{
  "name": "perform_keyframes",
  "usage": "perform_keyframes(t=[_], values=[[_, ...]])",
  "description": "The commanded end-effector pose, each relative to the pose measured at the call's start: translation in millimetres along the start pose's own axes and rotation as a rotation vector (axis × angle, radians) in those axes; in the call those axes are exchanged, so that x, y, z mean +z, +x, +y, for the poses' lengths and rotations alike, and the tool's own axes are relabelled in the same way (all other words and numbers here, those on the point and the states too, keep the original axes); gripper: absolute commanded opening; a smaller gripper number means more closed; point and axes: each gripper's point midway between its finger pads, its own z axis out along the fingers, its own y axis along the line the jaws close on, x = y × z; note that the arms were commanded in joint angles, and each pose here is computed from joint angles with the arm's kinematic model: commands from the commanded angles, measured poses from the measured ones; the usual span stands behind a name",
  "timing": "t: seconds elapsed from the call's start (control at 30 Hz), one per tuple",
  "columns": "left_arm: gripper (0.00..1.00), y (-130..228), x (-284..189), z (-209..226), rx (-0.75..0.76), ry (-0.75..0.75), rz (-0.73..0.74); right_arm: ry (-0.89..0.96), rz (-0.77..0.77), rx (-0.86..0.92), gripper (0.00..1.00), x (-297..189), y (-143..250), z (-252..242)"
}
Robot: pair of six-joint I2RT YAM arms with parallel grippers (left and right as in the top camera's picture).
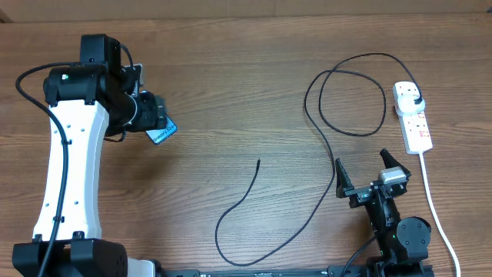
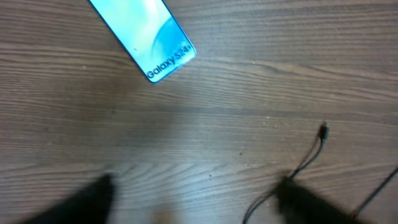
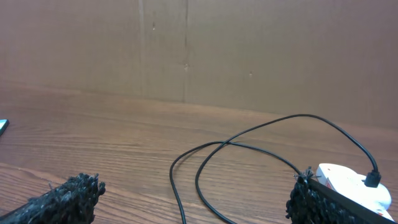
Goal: Plug charger to phone and switch on socket
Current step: 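Move the left gripper forward over the Galaxy phone, then lower the left gripper onto the phone and align with it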
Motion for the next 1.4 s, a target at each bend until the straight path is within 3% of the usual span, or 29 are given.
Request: perform_keyframes(t=[0.0,0.17,0.67,1.1,1.37], values=[[1.0,-5,-6,-7,-0.009,0.039,-0.016,-0.01,-0.005,-0.006,1.0,0,2,2],[0.99,-6,-6,-6,-0.018,0.038,-0.022,-0.009,-0.005,-0.006,1.0,0,2,2],[1.0,-12,1,13,-0.284,-0.068,-0.032,-0.01,-0.005,-0.006,1.0,0,2,2],[1.0,-31,66,42,-0.383,-0.227,0.101,-0.01,-0.005,-0.006,1.0,0,2,2],[1.0,-39,104,49,-0.407,-0.251,0.132,-0.01,-0.005,-0.006,1.0,0,2,2]])
